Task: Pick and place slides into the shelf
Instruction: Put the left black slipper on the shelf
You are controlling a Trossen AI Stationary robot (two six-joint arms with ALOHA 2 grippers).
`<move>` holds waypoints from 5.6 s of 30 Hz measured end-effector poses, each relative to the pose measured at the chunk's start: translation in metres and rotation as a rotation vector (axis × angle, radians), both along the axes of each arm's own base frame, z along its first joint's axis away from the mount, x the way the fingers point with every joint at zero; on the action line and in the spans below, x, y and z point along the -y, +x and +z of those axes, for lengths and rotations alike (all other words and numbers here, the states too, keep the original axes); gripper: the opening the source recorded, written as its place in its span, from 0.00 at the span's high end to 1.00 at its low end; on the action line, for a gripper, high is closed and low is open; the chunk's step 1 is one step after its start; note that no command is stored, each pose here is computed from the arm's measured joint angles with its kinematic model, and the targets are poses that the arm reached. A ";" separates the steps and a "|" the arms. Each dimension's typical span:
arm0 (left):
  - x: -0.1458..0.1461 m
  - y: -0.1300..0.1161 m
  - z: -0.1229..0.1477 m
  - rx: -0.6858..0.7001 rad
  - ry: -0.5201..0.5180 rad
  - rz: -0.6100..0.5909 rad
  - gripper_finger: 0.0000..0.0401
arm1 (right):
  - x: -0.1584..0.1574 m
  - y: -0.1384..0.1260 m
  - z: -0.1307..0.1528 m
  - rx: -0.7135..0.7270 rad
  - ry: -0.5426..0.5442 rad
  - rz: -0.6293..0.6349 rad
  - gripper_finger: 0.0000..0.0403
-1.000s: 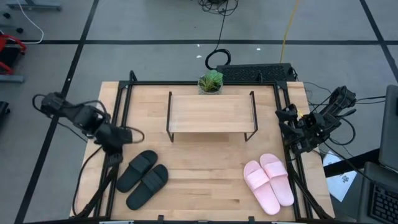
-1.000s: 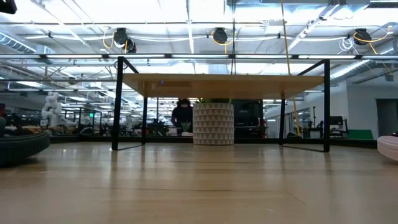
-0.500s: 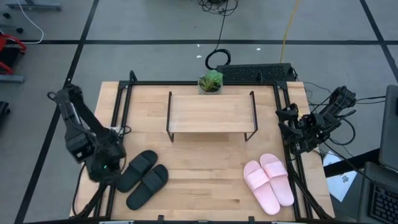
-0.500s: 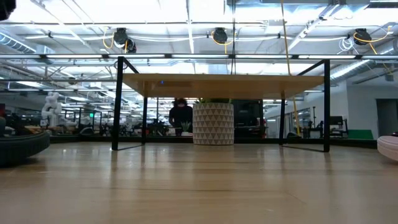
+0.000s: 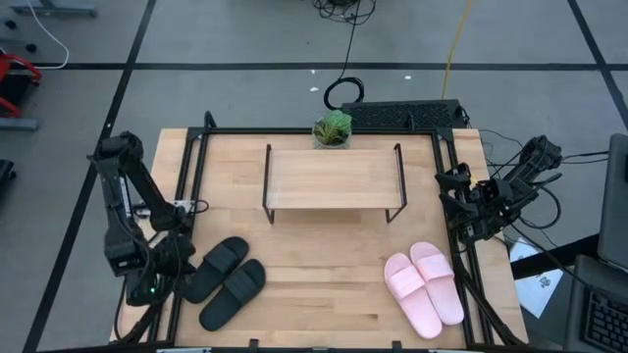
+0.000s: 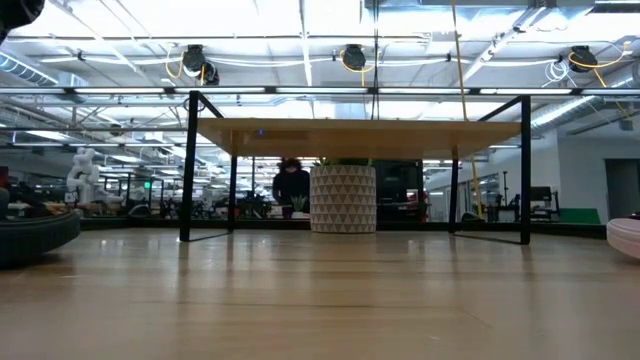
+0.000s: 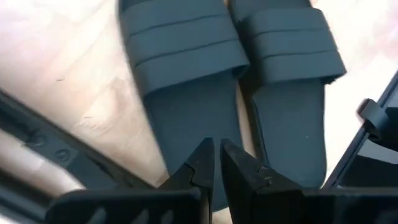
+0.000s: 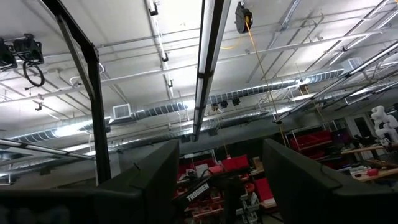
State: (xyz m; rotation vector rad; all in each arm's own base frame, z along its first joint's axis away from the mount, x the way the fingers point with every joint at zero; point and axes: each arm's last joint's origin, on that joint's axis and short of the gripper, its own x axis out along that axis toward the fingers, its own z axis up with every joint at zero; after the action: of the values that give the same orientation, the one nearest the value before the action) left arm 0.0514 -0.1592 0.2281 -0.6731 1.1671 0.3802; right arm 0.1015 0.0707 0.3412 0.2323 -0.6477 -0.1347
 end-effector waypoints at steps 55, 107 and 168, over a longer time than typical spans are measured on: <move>-0.013 0.012 -0.091 0.038 0.315 0.184 0.48 | 0.000 0.000 0.000 -0.001 -0.005 -0.004 0.46; -0.056 0.017 -0.057 0.449 0.032 0.261 1.00 | 0.004 0.001 -0.003 -0.099 0.104 -0.106 0.46; -0.143 0.261 0.105 0.392 0.500 0.979 1.00 | 0.033 -0.024 0.007 -0.200 0.163 -0.390 0.46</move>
State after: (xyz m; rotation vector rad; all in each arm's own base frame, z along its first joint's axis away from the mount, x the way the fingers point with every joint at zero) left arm 0.3120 -0.0159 0.3326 -0.7894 0.2690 1.2524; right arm 0.0776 0.0381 0.3477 0.2433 -0.4767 -0.5800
